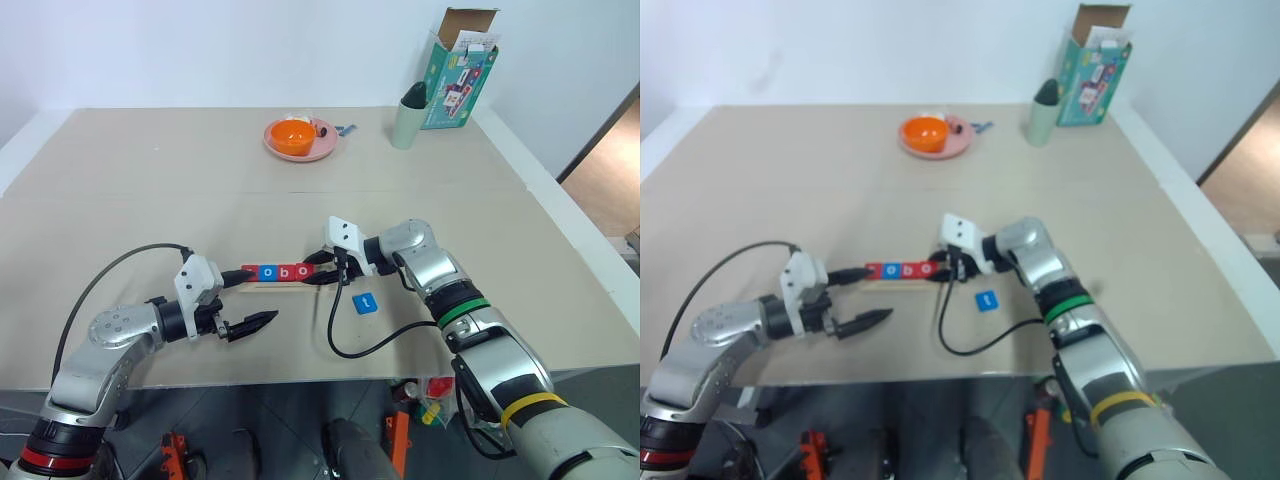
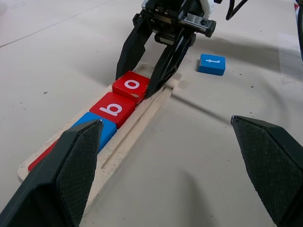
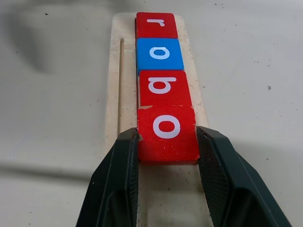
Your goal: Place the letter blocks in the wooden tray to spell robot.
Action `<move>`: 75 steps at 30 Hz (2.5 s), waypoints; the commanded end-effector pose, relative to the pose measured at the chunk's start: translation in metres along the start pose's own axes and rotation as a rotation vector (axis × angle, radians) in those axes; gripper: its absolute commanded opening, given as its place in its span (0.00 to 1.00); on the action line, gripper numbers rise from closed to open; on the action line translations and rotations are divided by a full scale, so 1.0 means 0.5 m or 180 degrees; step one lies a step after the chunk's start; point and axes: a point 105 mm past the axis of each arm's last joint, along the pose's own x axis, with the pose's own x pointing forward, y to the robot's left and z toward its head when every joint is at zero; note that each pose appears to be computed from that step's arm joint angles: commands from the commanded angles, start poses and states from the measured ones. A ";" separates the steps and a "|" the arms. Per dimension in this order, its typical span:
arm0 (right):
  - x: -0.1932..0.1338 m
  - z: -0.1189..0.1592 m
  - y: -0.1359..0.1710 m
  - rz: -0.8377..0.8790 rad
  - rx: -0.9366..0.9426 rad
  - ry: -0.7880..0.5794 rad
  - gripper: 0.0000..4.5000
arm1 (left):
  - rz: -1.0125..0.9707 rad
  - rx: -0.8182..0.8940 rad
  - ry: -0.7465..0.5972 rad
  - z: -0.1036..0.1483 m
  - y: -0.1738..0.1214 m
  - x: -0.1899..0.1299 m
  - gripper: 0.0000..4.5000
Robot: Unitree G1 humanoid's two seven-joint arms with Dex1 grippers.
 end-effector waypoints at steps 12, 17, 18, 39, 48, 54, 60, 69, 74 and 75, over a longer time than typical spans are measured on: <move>-0.003 0.020 -0.004 0.0076 0.0076 -0.0071 0.86 | -0.0018 0.0113 -0.0103 0.023 -0.003 0.003 1.00; -0.015 0.052 -0.020 -0.0082 0.0022 -0.0263 0.99 | -0.0031 0.0123 -0.0095 0.023 -0.004 0.003 1.00; -0.020 0.065 -0.022 -0.0117 -0.0001 -0.0335 0.99 | -0.0034 0.0125 -0.0096 0.023 -0.005 0.003 1.00; -0.220 0.027 0.108 -0.2369 0.0526 -0.0297 0.99 | -0.0788 0.0254 -0.0097 0.040 -0.051 0.017 1.00; -0.204 -0.011 0.157 -0.2880 0.0999 -0.0098 0.99 | -0.1003 0.0340 -0.0007 0.036 -0.044 0.030 1.00; -0.200 -0.041 0.163 -0.2938 0.1216 0.0034 0.99 | -0.1014 0.0379 0.0006 0.036 -0.039 0.034 1.00; -0.178 -0.051 0.177 -0.2911 0.1393 0.0022 0.99 | -0.0986 0.0382 0.0040 0.032 -0.040 0.030 1.00; -0.165 -0.063 0.178 -0.2853 0.1579 0.0058 0.99 | -0.0946 0.0411 0.0095 0.029 -0.038 0.028 1.00; -0.157 -0.073 0.183 -0.2807 0.1767 0.0074 0.99 | -0.0924 0.0422 0.0109 0.028 -0.036 0.026 1.00; -0.155 -0.073 0.182 -0.2786 0.1781 0.0076 0.99 | -0.0919 0.0423 0.0114 0.027 -0.036 0.025 1.00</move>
